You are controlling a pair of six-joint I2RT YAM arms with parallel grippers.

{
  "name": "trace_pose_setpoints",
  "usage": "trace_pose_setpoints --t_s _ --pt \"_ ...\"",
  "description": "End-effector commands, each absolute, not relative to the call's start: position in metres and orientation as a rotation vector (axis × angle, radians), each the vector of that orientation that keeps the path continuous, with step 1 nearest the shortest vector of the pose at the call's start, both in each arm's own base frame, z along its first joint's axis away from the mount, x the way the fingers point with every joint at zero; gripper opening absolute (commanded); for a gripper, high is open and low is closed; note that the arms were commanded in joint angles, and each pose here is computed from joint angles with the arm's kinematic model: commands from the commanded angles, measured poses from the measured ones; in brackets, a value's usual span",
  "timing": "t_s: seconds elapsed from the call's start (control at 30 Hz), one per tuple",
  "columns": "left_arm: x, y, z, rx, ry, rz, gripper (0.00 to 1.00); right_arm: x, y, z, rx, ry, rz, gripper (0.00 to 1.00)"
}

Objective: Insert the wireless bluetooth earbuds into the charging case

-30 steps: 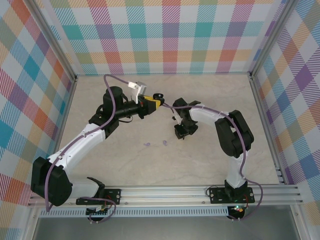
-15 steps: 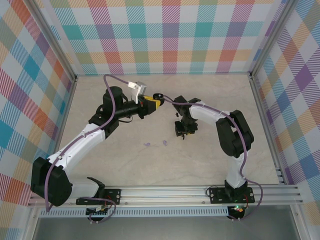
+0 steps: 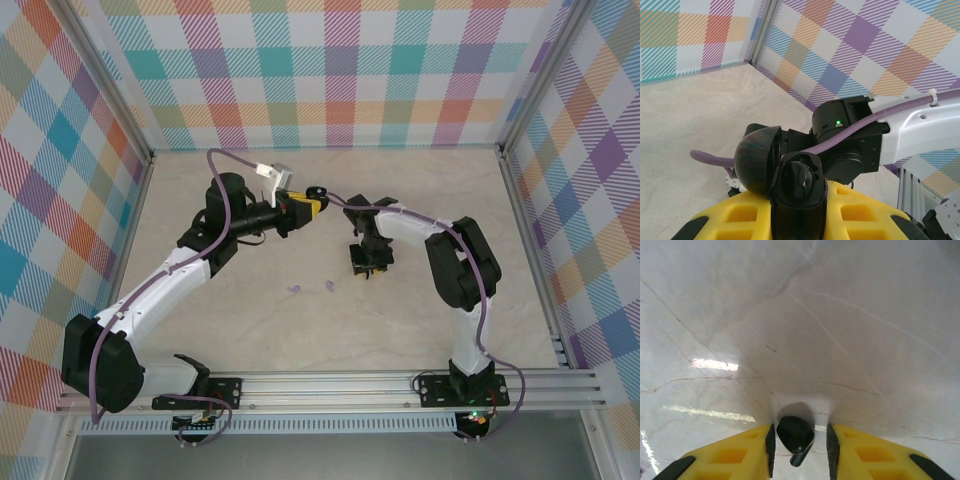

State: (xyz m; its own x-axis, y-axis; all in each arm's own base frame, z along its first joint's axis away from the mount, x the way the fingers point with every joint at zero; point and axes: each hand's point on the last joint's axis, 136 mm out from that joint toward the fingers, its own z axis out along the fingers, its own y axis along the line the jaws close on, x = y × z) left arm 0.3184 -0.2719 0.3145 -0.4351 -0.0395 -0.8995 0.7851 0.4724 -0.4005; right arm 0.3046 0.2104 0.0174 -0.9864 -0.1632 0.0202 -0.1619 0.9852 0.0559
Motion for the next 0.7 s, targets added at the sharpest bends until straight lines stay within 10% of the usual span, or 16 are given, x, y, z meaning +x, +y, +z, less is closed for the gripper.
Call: trace_pose_setpoints --t_s 0.0,0.67 --pt "0.316 -0.269 0.326 0.646 1.726 -1.082 0.09 0.304 0.214 0.018 0.238 -3.09 -0.079 0.34" --pt "0.316 -0.268 0.327 0.646 1.73 -1.079 0.09 0.301 0.211 0.004 0.238 -3.073 -0.008 0.23"
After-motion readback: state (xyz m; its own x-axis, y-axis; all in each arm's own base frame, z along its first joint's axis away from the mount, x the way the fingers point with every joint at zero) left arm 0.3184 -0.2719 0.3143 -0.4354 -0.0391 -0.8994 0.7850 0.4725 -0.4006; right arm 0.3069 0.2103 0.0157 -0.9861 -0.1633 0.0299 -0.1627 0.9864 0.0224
